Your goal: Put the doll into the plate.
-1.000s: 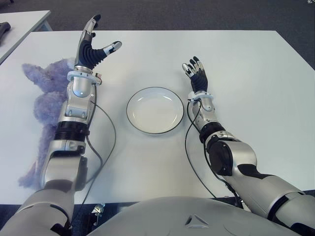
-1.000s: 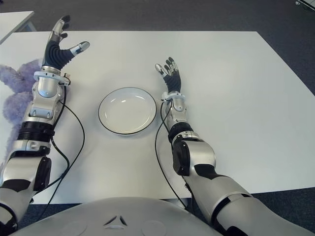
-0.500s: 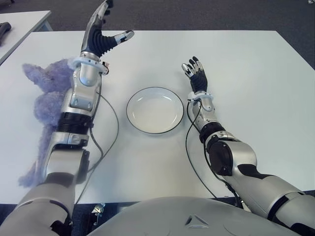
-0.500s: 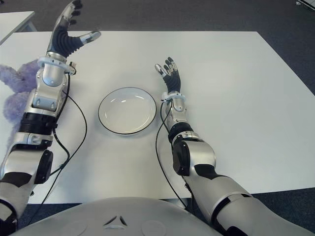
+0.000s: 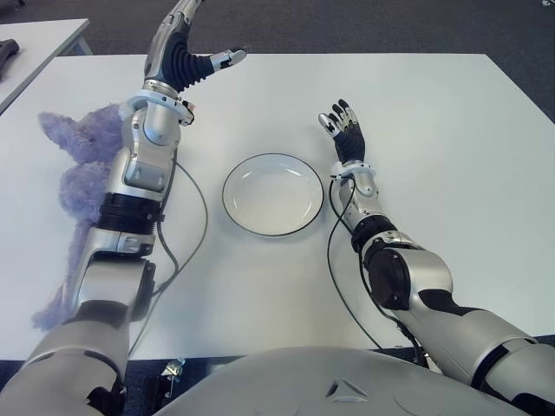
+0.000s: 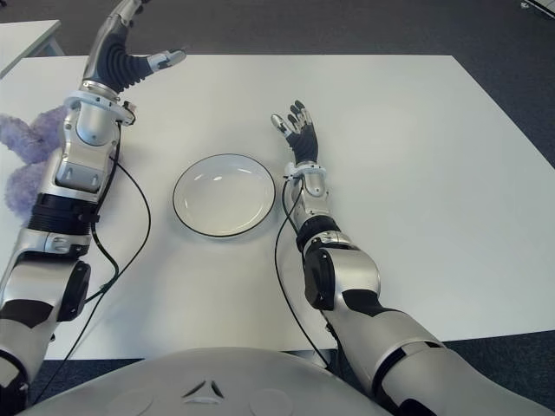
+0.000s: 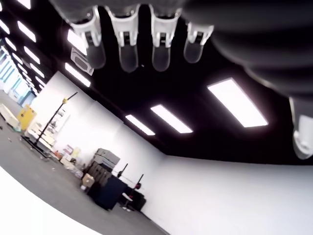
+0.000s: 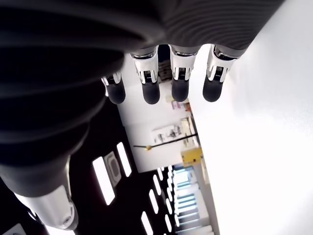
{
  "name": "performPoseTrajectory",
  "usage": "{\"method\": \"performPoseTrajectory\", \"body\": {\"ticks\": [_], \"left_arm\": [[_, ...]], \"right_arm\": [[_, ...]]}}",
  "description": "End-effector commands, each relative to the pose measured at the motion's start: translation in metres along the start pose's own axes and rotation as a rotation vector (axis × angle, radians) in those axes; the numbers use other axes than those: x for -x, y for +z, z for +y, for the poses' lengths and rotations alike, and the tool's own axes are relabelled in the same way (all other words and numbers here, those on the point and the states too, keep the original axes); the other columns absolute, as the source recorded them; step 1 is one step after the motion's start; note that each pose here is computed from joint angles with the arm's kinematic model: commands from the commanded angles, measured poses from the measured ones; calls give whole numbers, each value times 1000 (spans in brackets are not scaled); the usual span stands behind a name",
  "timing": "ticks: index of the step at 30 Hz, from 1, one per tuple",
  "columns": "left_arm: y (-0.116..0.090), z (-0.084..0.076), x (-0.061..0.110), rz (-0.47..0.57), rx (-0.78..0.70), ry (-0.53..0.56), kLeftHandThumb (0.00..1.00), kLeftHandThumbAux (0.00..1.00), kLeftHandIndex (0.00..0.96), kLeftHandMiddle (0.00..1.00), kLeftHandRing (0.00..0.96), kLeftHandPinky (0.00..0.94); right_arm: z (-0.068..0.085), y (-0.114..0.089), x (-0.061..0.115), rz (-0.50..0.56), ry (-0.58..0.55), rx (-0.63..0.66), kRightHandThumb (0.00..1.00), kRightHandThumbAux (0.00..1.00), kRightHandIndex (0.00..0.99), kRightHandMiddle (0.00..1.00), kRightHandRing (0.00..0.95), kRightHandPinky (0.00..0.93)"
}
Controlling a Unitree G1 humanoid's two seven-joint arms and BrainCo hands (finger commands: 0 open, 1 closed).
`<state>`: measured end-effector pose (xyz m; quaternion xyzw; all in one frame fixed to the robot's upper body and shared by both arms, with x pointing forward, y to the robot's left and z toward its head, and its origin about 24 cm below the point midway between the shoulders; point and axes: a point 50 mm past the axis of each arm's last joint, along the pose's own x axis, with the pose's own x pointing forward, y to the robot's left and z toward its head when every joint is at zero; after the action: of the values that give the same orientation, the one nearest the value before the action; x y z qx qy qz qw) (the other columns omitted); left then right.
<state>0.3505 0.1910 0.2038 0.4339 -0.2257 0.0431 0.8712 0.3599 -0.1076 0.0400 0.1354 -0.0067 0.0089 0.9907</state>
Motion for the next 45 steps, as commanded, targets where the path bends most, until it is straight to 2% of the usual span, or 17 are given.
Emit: {"method": "performPoseTrajectory", "body": {"ticks": [1,18,30,45], "left_arm": [[-5,8,-2,5,-121,-64,24,385,0,77,82,84],[-3,23,-2,-2,-208,-73,51,414,0,79,85,102],[-17,56,19,8,-330,-72,15,397,0,89,86,88],[-21,84,29,46,-450,-76,7,342,0,88,88,91]], "right_arm": [[7,-108,78,479,-86,-125,147,737,0,23,27,70],[7,-107,77,477,-78,-129,153,755,0,25,30,70],[6,-107,77,478,-75,-135,157,746,0,24,30,73],[4,-107,76,488,-75,-129,144,739,0,27,31,72]]}}
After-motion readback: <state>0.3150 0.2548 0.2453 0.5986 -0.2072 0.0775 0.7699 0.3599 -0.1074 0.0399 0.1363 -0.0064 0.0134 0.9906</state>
